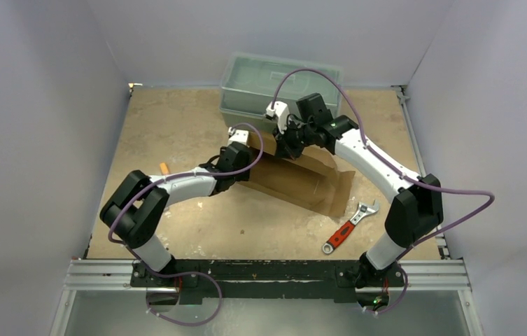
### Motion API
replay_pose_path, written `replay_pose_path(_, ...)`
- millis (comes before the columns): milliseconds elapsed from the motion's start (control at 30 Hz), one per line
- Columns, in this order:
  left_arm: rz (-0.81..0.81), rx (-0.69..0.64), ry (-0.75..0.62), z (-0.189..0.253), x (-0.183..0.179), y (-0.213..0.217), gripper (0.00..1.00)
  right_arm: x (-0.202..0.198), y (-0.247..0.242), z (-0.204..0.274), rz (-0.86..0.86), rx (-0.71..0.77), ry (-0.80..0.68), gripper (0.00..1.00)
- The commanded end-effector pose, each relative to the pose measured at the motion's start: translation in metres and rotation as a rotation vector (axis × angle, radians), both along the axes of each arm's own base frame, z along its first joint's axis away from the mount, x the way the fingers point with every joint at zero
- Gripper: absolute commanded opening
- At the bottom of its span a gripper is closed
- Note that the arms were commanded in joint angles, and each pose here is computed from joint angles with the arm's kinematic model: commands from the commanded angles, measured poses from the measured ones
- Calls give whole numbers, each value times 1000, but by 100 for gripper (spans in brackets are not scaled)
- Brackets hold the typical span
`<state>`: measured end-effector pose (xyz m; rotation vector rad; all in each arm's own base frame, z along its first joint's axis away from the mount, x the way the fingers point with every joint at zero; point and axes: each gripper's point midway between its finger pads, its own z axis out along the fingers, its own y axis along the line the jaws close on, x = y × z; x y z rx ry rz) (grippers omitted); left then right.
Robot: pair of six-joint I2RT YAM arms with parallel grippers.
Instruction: Fold the paper box
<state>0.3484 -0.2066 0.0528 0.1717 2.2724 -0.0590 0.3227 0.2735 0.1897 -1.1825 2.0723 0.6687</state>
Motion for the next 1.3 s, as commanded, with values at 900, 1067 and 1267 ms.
replay_pose_path(900, -104, -435, -235, 108, -62, 5, 78, -6, 0, 30, 131, -9, -160, 0)
replay_pose_path(1067, -136, -454, -311, 137, -91, 29, 91, -29, 2, 48, 291, 6, -169, 0)
replay_pose_path(1267, -451, -411, -567, 195, -115, 17, 91, -44, 3, 68, 401, -8, -150, 0)
